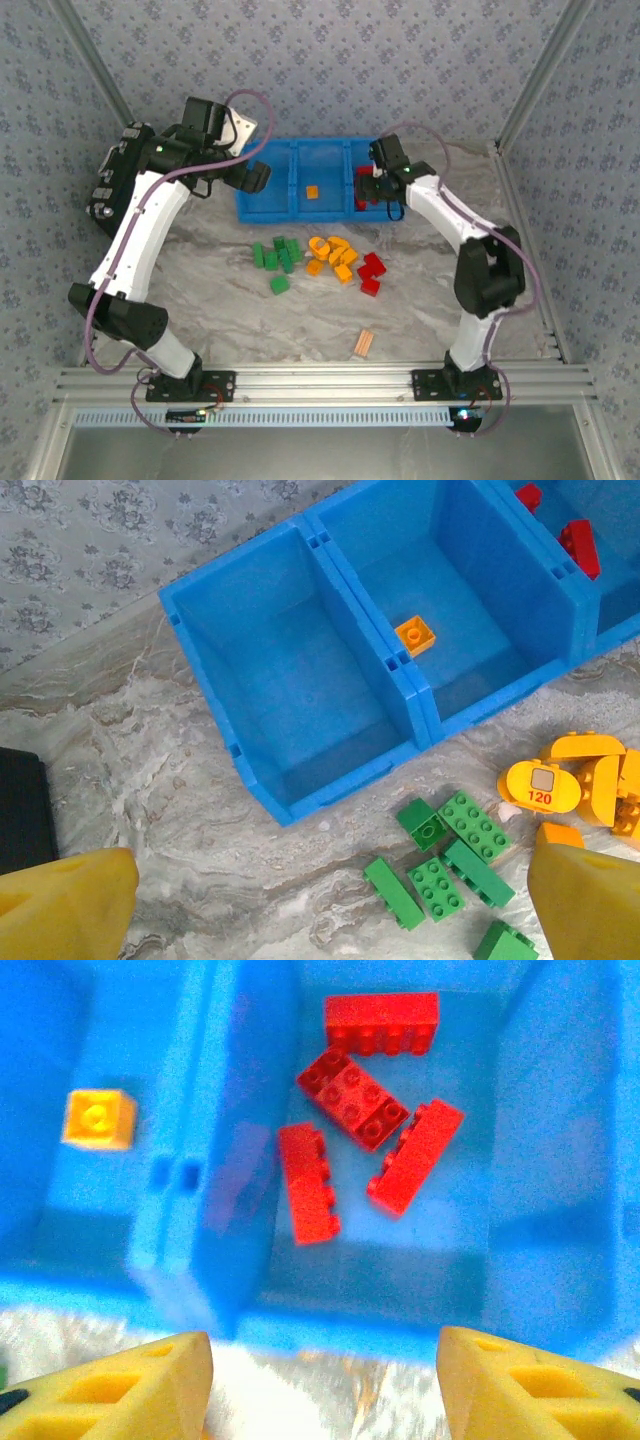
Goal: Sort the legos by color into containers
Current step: Place the lego in the container, then pick up the lego from the center of the table.
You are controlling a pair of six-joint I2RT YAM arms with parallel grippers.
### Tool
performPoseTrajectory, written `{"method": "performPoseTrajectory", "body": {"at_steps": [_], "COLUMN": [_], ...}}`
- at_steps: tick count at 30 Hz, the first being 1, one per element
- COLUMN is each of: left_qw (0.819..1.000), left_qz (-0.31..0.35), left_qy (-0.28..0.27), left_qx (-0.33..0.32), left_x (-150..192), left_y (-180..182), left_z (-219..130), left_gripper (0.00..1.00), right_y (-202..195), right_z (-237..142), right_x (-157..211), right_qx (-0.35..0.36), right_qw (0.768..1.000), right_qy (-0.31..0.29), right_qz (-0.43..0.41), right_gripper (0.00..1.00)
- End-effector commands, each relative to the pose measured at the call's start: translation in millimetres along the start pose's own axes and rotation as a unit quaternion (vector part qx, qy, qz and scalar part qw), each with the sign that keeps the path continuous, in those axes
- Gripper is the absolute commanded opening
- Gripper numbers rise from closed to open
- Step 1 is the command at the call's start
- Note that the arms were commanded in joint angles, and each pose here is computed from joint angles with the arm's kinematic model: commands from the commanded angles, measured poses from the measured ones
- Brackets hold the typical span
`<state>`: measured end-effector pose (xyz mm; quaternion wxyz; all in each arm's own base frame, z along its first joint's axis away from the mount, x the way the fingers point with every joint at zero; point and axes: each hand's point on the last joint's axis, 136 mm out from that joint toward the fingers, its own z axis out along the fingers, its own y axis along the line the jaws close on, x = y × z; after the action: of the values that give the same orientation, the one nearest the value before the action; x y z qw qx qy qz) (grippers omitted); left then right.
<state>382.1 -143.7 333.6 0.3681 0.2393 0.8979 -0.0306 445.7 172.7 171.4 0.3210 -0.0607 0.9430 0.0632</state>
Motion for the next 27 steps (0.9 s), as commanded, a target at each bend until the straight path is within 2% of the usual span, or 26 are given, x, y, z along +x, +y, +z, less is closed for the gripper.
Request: {"method": "performPoseTrajectory", "body": {"at_steps": [1, 9, 18, 27], "left_qw": [0.999, 0.999, 0.999, 1.0], "left_qz": [0.001, 0.001, -0.005, 0.004], "left_qy": [-0.031, -0.038, -0.033, -0.019], "left_qx": [-0.005, -0.004, 0.013, 0.01], "left_x": [-10.0, -14.6, -23.0, -19.3], "left_y": [3.5, 3.5, -0.9, -2.8], "left_z": [-20.4, -20.9, -14.1, -8.7], "left_gripper": [1.0, 1.0, 1.0, 1.0], "right_y": [3.3, 19.0, 16.3, 10.7], "right_z": [-10.1, -9.3, 16.5, 40.4], "right_x": [27.6, 102.0, 145.6, 173.2], "right_qx": [-0.011, -0.009, 0.023, 0.034], "right_qw": [1.0, 0.998, 0.995, 0.99], "right_qy": [0.014, 0.05, 0.09, 0.126], "right_qz": [-0.014, -0.033, -0.045, -0.052], "right_gripper": [0.62, 0.63, 0.64, 0.64]}}
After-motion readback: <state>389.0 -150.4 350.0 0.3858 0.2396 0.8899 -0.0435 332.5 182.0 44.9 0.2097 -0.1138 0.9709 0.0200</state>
